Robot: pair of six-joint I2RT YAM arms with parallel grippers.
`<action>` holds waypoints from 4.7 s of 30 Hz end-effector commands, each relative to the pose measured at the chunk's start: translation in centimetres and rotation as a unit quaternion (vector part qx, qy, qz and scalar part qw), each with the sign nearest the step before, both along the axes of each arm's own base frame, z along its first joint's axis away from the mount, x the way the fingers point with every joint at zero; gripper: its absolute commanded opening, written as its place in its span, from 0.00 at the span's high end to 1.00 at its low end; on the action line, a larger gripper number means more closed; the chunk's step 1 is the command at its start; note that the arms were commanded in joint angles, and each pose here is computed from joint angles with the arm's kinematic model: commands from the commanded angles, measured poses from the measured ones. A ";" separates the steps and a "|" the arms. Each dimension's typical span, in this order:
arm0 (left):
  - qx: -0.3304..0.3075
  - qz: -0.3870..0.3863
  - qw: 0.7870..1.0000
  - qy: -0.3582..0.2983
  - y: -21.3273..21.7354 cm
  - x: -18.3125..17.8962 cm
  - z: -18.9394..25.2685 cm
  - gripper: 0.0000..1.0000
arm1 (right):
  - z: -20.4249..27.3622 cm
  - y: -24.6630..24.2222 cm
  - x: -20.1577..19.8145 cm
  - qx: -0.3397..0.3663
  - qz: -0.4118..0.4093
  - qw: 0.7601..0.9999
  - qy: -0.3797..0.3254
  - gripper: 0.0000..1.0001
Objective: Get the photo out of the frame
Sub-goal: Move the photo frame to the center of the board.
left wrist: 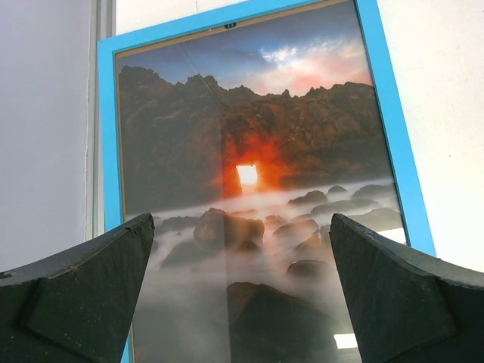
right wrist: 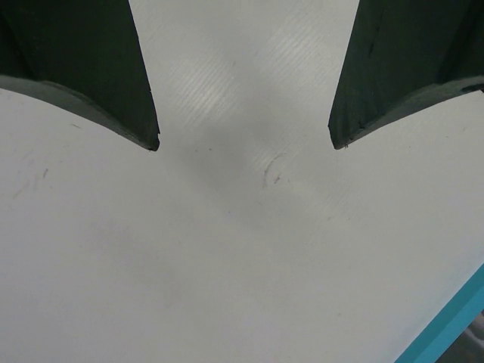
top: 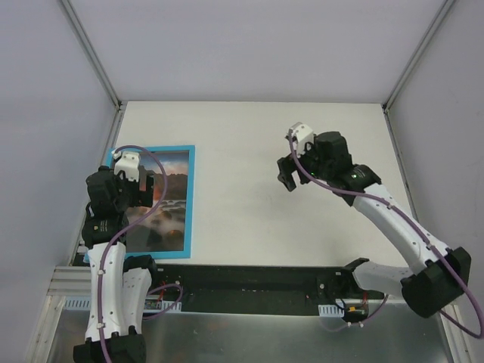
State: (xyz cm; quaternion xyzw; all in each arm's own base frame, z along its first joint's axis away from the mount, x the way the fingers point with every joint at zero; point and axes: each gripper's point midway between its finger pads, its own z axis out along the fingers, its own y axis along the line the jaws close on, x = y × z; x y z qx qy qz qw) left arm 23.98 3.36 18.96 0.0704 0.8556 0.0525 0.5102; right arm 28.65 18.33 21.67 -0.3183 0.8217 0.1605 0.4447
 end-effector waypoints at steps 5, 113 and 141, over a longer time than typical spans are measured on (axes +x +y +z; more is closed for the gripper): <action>0.032 0.050 0.998 0.025 2.3 -0.4 -0.6 0.01 | -0.8 8.1 3.8 0.028 0.011 0.999 0.033 0.04; 0.009 0.050 0.998 -0.049 1.0 -2.5 -0.2 0.01 | -16.2 0.2 10.7 -0.012 -0.344 0.899 0.269 0.55; 0.002 0.030 0.998 -0.047 0.3 -2.4 -0.4 0.01 | -14.3 -1.7 9.2 0.037 -0.197 0.932 0.303 0.44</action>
